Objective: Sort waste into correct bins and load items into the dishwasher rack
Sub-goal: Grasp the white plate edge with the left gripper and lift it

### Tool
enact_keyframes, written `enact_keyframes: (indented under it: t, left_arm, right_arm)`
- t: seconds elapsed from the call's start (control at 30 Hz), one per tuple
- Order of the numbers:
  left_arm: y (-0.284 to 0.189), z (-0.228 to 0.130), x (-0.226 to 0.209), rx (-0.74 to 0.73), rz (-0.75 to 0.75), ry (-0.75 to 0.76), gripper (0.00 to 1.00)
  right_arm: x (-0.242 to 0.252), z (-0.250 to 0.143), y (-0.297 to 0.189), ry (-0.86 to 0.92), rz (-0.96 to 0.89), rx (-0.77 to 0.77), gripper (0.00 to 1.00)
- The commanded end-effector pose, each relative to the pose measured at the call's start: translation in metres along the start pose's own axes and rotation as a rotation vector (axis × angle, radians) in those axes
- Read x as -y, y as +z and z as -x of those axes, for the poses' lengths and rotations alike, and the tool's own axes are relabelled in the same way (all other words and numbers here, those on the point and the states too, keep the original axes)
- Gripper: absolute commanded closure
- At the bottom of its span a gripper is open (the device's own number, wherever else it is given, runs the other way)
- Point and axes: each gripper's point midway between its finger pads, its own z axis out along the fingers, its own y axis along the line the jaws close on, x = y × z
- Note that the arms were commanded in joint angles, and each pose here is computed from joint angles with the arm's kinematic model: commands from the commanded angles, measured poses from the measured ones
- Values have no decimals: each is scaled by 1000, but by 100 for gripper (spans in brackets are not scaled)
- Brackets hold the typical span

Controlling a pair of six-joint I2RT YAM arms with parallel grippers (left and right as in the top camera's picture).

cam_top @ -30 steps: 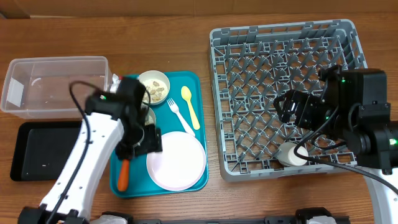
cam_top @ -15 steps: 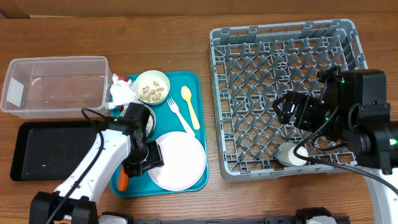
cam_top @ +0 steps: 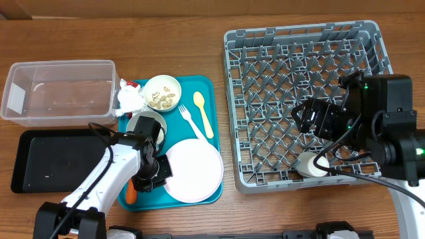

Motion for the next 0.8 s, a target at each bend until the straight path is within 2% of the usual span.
enact_keyframes:
  t: [0.0,0.23,0.37,0.4,0.53,0.77]
  left_arm:
    - [-5,0,1,-1,0,-9,96]
    - [-41,12,12,32,4,13,96]
    - [-89,25,26,110,-20,66,96]
    - [-119,33,35,171,-42,105,96]
    - [-168,40,48,277,-86,161,96]
    - [-213,42,54,366,-103,177,96]
  right_arm:
    - [-6,3,-5,-18,16,17,2]
    - [-6,3,-5,-21,16,18,3]
    - [-12,2,-5,-74,50,12,2]
    - [-29,-4,-7,-171,149,-14,3]
    - [-46,-10,-8,-232,257,-47,4]
    - [-47,-10,2,-227,270,-89,5]
